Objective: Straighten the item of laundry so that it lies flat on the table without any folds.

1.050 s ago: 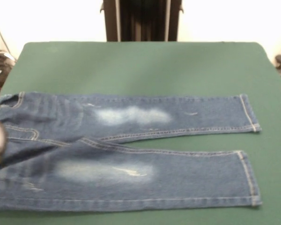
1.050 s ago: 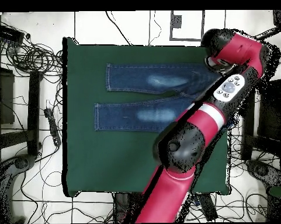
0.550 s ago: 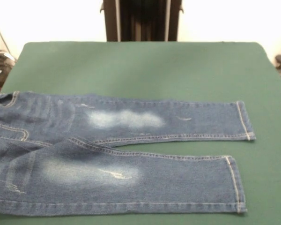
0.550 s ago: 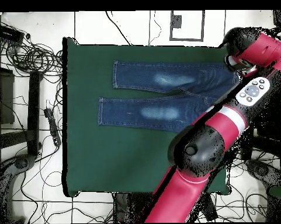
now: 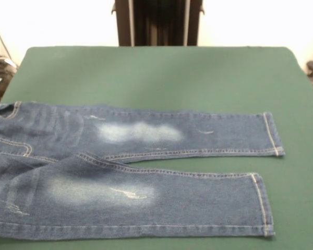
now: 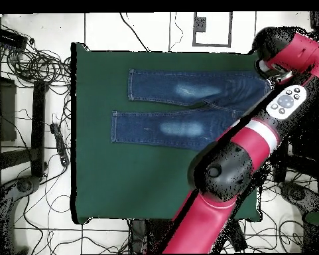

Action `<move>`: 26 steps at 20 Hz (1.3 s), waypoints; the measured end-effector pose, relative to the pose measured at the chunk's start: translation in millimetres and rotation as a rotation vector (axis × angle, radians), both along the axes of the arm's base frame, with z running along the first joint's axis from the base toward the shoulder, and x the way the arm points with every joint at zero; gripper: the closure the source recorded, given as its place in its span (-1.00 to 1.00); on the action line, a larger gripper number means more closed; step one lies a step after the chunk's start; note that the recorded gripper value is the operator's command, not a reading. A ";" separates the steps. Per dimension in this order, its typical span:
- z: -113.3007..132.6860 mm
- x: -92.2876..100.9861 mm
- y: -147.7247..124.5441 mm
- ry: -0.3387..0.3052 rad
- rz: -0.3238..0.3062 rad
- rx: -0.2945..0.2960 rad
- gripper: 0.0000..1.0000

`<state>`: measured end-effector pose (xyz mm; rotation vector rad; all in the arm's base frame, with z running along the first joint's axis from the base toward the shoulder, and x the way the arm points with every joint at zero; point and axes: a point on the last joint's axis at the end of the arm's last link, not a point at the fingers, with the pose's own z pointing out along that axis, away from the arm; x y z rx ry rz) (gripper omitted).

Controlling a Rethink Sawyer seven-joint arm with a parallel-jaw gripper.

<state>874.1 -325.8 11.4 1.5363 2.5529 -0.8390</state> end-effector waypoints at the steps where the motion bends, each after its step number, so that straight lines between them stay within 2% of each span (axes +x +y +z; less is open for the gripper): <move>1: 0.9 1.2 6.2 0.007 0.005 0.000 1.00; 11: 14.3 10.0 71.4 0.085 0.012 0.040 1.00; 17: 18.4 12.1 91.9 0.112 -0.010 0.079 1.00; 26: 26.8 20.3 115.8 0.110 -0.052 0.161 1.00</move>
